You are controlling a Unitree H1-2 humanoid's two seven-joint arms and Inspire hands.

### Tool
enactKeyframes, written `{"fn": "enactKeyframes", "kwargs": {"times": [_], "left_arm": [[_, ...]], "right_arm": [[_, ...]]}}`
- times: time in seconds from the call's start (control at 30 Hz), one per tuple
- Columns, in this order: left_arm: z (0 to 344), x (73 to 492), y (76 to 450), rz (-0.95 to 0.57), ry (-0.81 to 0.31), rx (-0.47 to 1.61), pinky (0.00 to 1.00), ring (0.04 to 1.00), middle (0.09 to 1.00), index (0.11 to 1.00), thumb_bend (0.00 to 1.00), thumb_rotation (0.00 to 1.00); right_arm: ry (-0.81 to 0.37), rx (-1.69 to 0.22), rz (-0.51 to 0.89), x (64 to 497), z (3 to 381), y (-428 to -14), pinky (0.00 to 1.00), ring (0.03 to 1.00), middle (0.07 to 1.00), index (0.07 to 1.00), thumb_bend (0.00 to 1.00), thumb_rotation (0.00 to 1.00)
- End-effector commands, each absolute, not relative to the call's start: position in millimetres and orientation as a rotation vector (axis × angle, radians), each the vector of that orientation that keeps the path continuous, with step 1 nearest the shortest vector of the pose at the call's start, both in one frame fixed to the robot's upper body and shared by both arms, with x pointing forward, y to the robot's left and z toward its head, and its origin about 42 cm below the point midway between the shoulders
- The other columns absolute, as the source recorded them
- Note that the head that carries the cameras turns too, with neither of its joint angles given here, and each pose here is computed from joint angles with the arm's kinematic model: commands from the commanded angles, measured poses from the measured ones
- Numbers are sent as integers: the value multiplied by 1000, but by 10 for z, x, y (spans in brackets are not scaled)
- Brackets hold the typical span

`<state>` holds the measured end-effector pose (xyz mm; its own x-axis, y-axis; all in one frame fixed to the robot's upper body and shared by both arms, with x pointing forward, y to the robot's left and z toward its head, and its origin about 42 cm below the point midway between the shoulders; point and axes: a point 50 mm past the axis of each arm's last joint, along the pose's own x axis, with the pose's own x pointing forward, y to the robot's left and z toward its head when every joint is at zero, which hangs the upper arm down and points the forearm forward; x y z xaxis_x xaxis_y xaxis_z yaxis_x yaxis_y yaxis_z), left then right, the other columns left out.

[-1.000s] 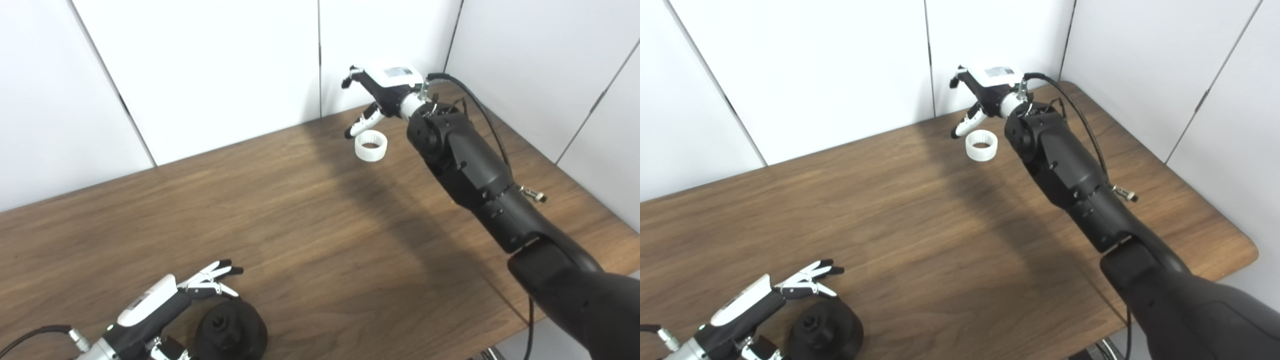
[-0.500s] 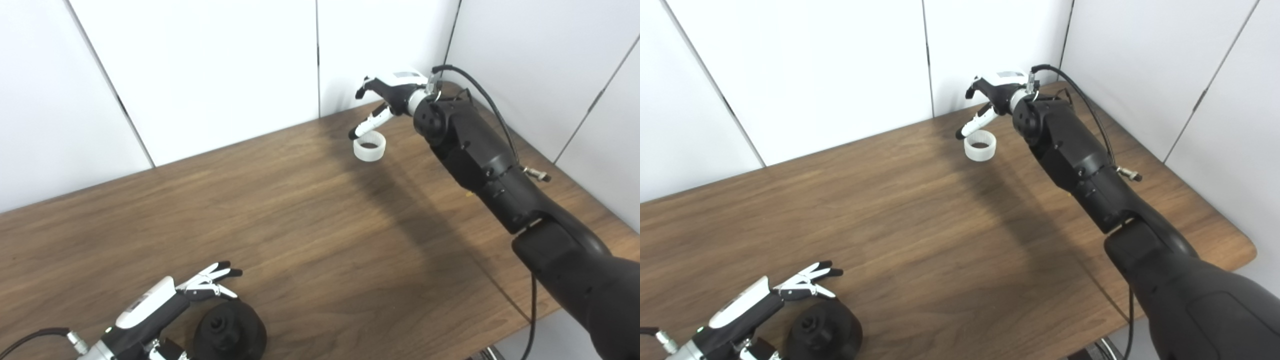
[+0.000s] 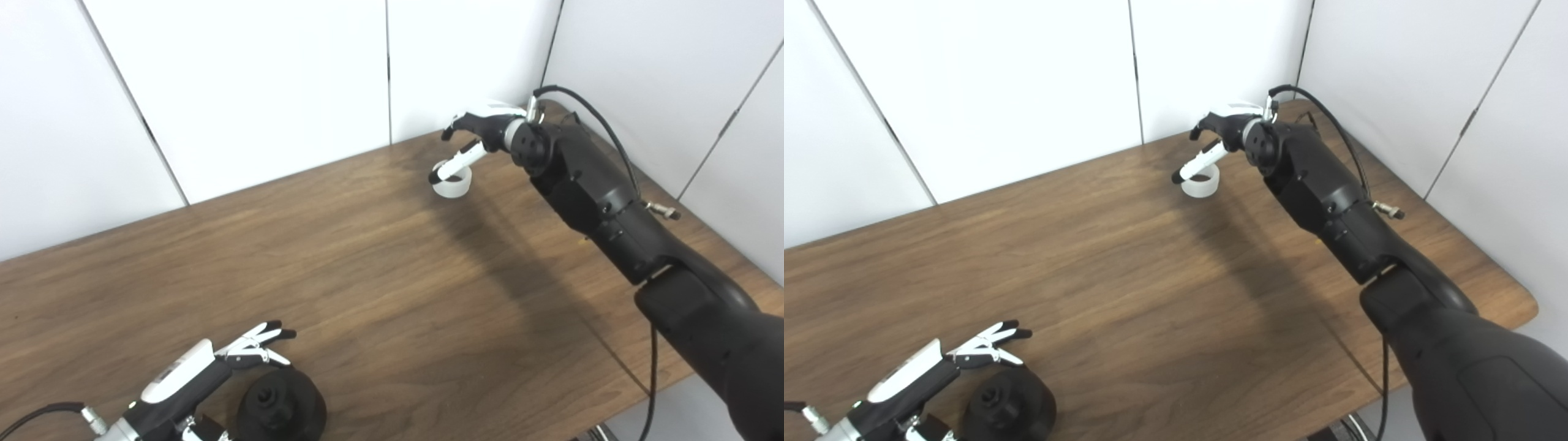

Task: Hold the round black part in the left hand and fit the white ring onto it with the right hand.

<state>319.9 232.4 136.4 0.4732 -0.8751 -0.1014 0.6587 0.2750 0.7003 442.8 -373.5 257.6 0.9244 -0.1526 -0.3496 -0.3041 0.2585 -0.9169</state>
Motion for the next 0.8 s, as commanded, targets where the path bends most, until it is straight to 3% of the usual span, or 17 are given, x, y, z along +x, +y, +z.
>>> {"fn": "enactKeyframes", "kwargs": {"times": [0.0, 0.77], "left_arm": [[1306, 3180, 2460, -1085, -257, 815, 906, 1000, 932, 487, 522, 64], [1337, 3100, 2476, -1084, -236, 823, 939, 1000, 938, 487, 522, 64]], "right_arm": [[365, -1338, 55, 4479, 2852, -3776, 890, 950, 980, 848, 1000, 611], [477, -1345, 87, 4500, 2579, -3823, 911, 943, 983, 871, 1000, 479]]}}
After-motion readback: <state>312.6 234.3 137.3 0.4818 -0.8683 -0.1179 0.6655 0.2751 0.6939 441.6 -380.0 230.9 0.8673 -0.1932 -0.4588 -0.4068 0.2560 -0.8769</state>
